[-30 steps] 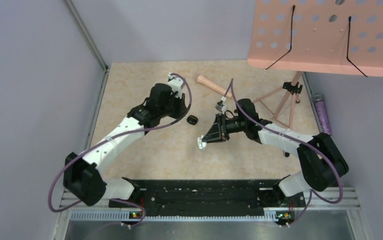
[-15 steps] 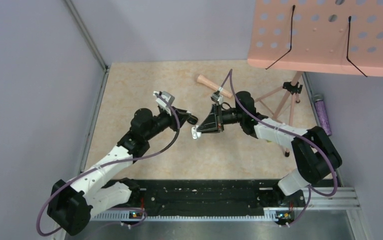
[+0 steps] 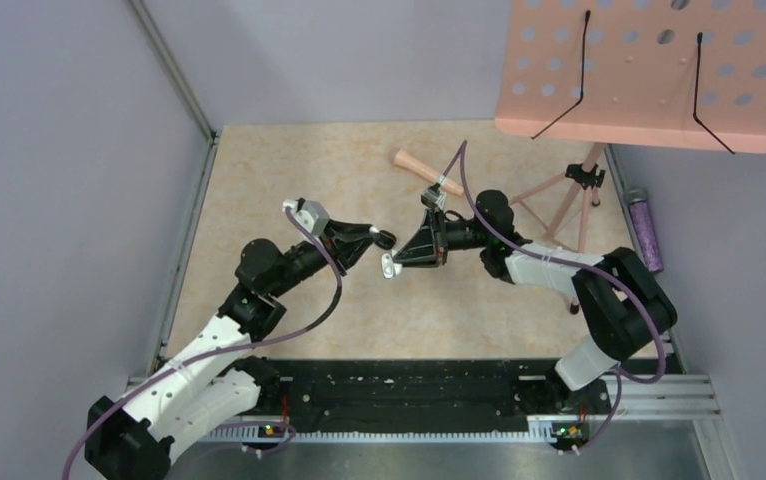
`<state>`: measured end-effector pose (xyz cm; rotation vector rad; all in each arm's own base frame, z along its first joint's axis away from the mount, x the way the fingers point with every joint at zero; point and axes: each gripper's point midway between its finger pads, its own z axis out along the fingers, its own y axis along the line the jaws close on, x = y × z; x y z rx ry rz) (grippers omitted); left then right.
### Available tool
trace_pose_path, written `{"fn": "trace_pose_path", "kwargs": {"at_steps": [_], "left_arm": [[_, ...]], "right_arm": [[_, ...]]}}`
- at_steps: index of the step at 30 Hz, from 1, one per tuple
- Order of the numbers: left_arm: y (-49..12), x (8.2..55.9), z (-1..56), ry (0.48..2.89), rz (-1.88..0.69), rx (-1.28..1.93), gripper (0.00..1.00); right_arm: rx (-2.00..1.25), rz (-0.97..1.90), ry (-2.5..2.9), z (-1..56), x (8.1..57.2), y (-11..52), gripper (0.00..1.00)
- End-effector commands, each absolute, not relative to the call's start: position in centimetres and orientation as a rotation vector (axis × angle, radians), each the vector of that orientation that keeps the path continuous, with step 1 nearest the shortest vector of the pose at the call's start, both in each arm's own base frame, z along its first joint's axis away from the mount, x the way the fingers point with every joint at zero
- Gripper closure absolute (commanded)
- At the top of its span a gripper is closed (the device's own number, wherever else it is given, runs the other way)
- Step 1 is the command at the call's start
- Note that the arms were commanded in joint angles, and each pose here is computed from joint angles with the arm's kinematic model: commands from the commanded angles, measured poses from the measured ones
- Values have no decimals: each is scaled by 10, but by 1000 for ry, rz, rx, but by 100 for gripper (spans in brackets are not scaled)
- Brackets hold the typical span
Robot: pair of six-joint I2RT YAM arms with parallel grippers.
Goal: Insert the wireless bluetooth earbuds into the charging case
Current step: Insert the left earbud into the left side groove of the charging case.
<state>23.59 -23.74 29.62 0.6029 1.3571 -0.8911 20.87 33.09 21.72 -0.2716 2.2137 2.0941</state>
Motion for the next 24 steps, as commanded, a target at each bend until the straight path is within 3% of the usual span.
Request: {"fn": "trace_pose_path", "kwargs": {"at_steps": [1, 24], "left_arm": [[-244, 220, 306, 1285, -962, 653, 100], [-262, 210, 279, 1324, -1055, 779, 100]], "right_arm": [[-345, 2237, 2046, 246, 200, 334, 100], [-323, 2309, 2001, 250, 197, 332, 100]]}}
